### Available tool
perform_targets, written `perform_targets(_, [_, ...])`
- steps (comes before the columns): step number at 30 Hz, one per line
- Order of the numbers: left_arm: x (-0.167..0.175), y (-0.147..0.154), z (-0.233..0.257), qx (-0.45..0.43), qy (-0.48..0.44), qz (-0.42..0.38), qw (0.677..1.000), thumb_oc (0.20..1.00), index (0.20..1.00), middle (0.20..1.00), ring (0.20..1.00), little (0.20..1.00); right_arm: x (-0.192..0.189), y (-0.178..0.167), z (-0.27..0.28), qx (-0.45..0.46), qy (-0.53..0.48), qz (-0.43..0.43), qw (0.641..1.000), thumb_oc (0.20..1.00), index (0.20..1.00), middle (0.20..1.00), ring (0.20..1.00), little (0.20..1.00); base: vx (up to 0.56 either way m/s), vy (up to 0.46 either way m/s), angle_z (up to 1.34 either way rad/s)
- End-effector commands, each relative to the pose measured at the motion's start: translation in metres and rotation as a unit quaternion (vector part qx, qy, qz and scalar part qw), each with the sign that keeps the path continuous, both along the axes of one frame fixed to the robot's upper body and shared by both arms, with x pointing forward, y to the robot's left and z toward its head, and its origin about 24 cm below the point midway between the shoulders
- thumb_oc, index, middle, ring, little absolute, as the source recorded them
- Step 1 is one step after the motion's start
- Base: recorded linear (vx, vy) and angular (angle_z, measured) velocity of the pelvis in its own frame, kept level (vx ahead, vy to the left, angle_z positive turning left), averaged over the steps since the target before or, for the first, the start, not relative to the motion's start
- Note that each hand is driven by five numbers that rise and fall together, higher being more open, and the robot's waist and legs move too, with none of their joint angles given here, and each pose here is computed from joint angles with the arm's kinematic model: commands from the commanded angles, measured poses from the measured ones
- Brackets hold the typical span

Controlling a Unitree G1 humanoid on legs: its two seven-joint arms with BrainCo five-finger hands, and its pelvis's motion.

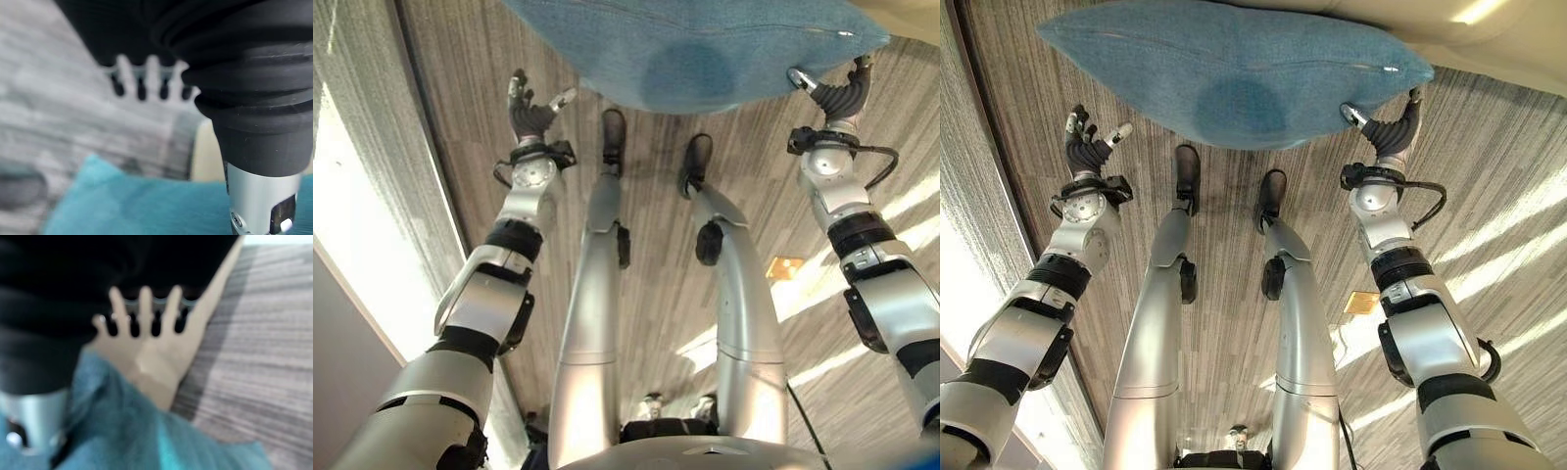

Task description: Pick up all the scattered cushions and arrange them neatly on the sofa.

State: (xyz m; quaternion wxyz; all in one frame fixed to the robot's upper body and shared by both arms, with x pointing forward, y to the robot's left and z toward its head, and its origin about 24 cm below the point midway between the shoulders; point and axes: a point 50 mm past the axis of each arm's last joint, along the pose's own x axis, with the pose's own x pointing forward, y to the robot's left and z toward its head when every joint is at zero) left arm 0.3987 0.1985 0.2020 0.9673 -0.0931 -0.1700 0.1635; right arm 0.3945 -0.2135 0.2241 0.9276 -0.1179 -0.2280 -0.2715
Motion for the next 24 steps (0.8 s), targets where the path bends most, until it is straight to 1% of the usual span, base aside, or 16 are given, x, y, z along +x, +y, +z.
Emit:
perform_targets(1, [-0.006,0.007,-0.026,-0.024,0.014,0.006,1.000,1.000,1.000,1.000,1.000,1.000,-0.006,-0.002,-0.034,-0.032,0.038,0.012,0.999,1.000,1.000,1.000,1.000,1.000,0.00,0.000,0.00])
perform_targets(6, [-0.003,-0.002,0.005,-0.018,-0.037,-0.013,0.999,1.000,1.000,1.000,1.000,1.000,-0.002,0.004,-0.019,-0.049,0.025,0.031,0.998,1.000,1.000,1.000,1.000,1.000,0.00,0.000,0.00])
perform_targets(9, [-0.002,-0.009,0.021,-0.002,-0.059,-0.025,0.998,1.000,1.000,1.000,1.000,1.000,0.000,0.008,-0.014,-0.049,0.021,0.041,0.998,1.000,1.000,1.000,1.000,1.000,0.00,0.000,0.00])
perform_targets(10, [-0.001,-0.015,0.032,0.015,-0.071,-0.034,0.997,1.000,1.000,1.000,1.000,1.000,0.002,0.014,-0.009,-0.048,0.019,0.054,0.997,1.000,1.000,1.000,1.000,1.000,0.00,0.000,0.00])
perform_targets(11, [0.001,-0.023,0.046,0.030,-0.086,-0.050,0.995,1.000,1.000,1.000,1.000,1.000,0.006,0.028,-0.001,-0.050,0.014,0.090,0.995,1.000,1.000,1.000,1.000,1.000,0.02,0.042,-0.01])
perform_targets(12, [0.001,-0.027,0.052,0.037,-0.092,-0.055,0.994,1.000,1.000,1.000,1.000,1.000,0.008,0.035,0.002,-0.051,0.013,0.106,0.993,1.000,1.000,1.000,1.000,1.000,0.01,0.040,0.00])
perform_targets(15, [0.002,-0.036,0.062,0.046,-0.102,-0.069,0.991,1.000,1.000,1.000,1.000,1.000,0.011,0.061,0.009,-0.056,0.013,0.161,0.985,1.000,1.000,1.000,1.000,1.000,0.00,0.000,0.00])
perform_targets(16, [0.002,-0.040,0.067,0.046,-0.109,-0.078,0.990,1.000,1.000,1.000,1.000,1.000,0.011,0.078,0.009,-0.053,0.017,0.195,0.979,1.000,1.000,1.000,1.000,1.000,0.00,0.000,0.00])
perform_targets(19, [0.002,-0.043,0.071,0.048,-0.113,-0.087,0.989,1.000,1.000,1.000,1.000,1.000,0.010,0.112,0.004,-0.062,0.031,0.259,0.963,1.000,1.000,1.000,1.000,1.000,0.00,0.000,0.00])
perform_targets(20, [0.001,-0.044,0.079,0.053,-0.123,-0.092,0.987,0.652,0.652,0.652,0.652,0.652,0.005,0.152,0.006,-0.089,0.038,0.325,0.941,1.000,1.000,1.000,1.000,1.000,0.00,0.000,0.00])
perform_targets(21, [0.001,-0.043,0.079,0.053,-0.123,-0.091,0.987,0.448,0.448,0.448,0.448,0.448,0.005,0.152,0.006,-0.089,0.038,0.326,0.940,0.589,0.589,0.589,0.589,0.589,0.00,0.000,0.00])
perform_targets(22, [-0.001,-0.041,0.085,0.047,-0.136,-0.093,0.985,0.200,0.200,0.200,0.200,0.200,-0.001,0.172,0.018,-0.095,0.021,0.359,0.928,0.200,0.200,0.200,0.200,0.200,0.00,0.000,0.00])
perform_targets(24, [-0.002,-0.039,0.089,0.045,-0.143,-0.091,0.984,0.200,0.200,0.200,0.200,0.200,-0.003,0.178,0.027,-0.099,0.008,0.367,0.925,0.200,0.200,0.200,0.200,0.200,0.00,0.000,0.00])
